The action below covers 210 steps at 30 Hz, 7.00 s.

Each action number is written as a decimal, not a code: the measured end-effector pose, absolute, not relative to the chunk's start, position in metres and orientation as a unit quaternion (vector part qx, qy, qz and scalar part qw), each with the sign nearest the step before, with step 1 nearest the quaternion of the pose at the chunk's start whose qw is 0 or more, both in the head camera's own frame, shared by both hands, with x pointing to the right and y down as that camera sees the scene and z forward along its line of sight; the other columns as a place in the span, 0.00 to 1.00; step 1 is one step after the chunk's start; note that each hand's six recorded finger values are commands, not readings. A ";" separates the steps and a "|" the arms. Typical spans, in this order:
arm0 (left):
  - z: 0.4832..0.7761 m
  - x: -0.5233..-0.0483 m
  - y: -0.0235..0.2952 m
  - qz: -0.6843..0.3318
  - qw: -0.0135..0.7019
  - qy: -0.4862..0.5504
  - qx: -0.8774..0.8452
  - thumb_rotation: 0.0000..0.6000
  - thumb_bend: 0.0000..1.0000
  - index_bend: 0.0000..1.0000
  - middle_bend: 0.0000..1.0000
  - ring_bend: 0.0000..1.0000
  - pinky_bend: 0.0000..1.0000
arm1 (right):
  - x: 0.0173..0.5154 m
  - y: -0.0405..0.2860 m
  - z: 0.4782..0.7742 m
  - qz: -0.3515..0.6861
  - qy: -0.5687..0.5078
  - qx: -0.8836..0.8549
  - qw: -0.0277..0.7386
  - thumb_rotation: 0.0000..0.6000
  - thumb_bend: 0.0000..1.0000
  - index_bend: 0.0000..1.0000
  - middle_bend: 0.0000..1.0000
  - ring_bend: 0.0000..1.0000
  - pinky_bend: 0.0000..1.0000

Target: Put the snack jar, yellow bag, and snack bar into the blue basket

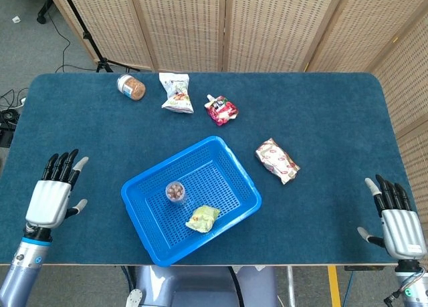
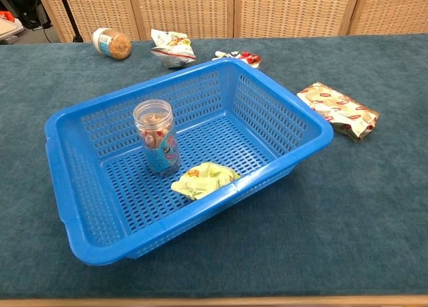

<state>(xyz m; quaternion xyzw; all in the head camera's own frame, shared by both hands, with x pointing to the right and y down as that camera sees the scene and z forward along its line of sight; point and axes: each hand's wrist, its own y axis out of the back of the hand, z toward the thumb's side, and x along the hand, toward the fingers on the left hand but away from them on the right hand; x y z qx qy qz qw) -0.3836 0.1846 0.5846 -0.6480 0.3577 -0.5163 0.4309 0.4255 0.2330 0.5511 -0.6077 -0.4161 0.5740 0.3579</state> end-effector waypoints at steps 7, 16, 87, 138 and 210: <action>0.601 -0.402 0.195 -0.535 0.403 0.370 -0.644 1.00 0.18 0.00 0.00 0.00 0.00 | 0.424 0.231 0.563 0.584 -0.403 -0.607 0.359 1.00 0.10 0.00 0.00 0.00 0.00; 0.619 -0.421 0.194 -0.543 0.370 0.383 -0.649 1.00 0.18 0.00 0.00 0.00 0.00 | 0.405 0.205 0.581 0.582 -0.375 -0.617 0.373 1.00 0.10 0.00 0.00 0.00 0.00; 0.644 -0.430 0.189 -0.560 0.329 0.372 -0.663 1.00 0.18 0.00 0.00 0.00 0.00 | 0.249 0.062 0.752 0.581 -0.137 -0.738 0.315 1.00 0.10 0.00 0.00 0.00 0.00; 0.629 -0.430 0.188 -0.543 0.322 0.392 -0.669 1.00 0.20 0.00 0.00 0.00 0.00 | 0.230 0.039 0.676 0.536 -0.203 -0.683 0.453 1.00 0.15 0.64 0.34 0.30 0.46; 0.617 -0.431 0.187 -0.519 0.295 0.404 -0.693 1.00 0.19 0.00 0.00 0.00 0.00 | 0.128 0.061 0.550 0.493 -0.239 -0.630 0.550 1.00 0.10 0.00 0.00 0.00 0.19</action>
